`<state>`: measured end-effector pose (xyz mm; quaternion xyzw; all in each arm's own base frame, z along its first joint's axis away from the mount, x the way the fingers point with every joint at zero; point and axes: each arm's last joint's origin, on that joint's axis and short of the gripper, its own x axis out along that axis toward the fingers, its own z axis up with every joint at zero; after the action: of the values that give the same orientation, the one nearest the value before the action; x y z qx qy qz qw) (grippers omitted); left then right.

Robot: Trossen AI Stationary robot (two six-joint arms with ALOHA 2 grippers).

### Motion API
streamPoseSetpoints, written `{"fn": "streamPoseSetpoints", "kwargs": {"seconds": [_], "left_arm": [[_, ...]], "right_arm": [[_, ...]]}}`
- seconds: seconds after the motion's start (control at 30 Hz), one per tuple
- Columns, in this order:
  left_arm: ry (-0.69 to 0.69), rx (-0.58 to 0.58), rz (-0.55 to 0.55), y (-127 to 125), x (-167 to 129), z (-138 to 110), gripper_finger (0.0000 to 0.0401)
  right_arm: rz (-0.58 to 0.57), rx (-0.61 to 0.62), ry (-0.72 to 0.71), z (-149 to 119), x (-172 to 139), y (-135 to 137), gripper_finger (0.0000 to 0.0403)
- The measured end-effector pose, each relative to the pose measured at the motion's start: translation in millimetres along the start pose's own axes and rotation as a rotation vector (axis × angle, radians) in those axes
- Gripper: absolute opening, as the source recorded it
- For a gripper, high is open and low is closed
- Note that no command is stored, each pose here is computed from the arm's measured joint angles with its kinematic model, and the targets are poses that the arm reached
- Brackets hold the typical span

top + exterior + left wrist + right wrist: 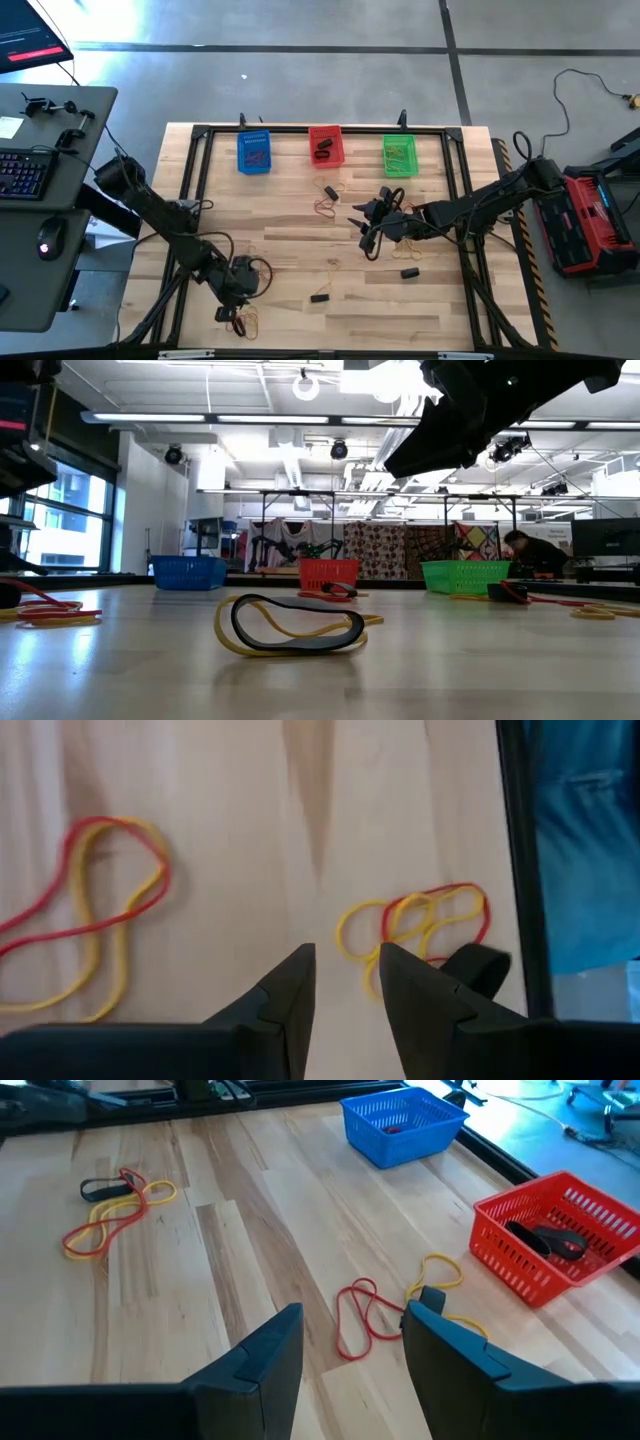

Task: Sort rubber bands into baskets
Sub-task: Put the yellow rubber band into the green bin

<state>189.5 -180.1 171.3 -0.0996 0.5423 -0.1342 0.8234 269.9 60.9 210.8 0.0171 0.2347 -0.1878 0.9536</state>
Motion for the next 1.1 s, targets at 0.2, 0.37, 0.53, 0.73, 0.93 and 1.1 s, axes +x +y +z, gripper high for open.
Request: {"fn": "streamPoseSetpoints", "kwargs": {"seconds": [0.2,0.37,0.53,0.73,0.93,1.1], "left_arm": [[-0.041,-0.144,-0.065,-7,23,7,0.0108],[-0.028,-0.232,-0.065,-7,45,6,0.0108],[0.079,-0.260,-0.009,-10,54,4,0.0108],[0.162,-0.186,0.116,-18,45,7,0.0096],[0.181,-0.162,0.138,-21,47,1,0.0080],[0.184,-0.159,0.148,-22,53,1,0.0072]], "right_arm": [[0.001,-0.039,-0.002,0,0,0,0.0161],[0.001,-0.078,-0.002,0,0,0,0.0161],[0.000,-0.116,0.000,0,0,0,0.0161],[0.000,-0.144,0.001,0,0,0,0.0161],[0.000,-0.140,0.001,0,0,0,0.0161],[-0.001,-0.140,0.004,0,0,0,0.0161]]}}
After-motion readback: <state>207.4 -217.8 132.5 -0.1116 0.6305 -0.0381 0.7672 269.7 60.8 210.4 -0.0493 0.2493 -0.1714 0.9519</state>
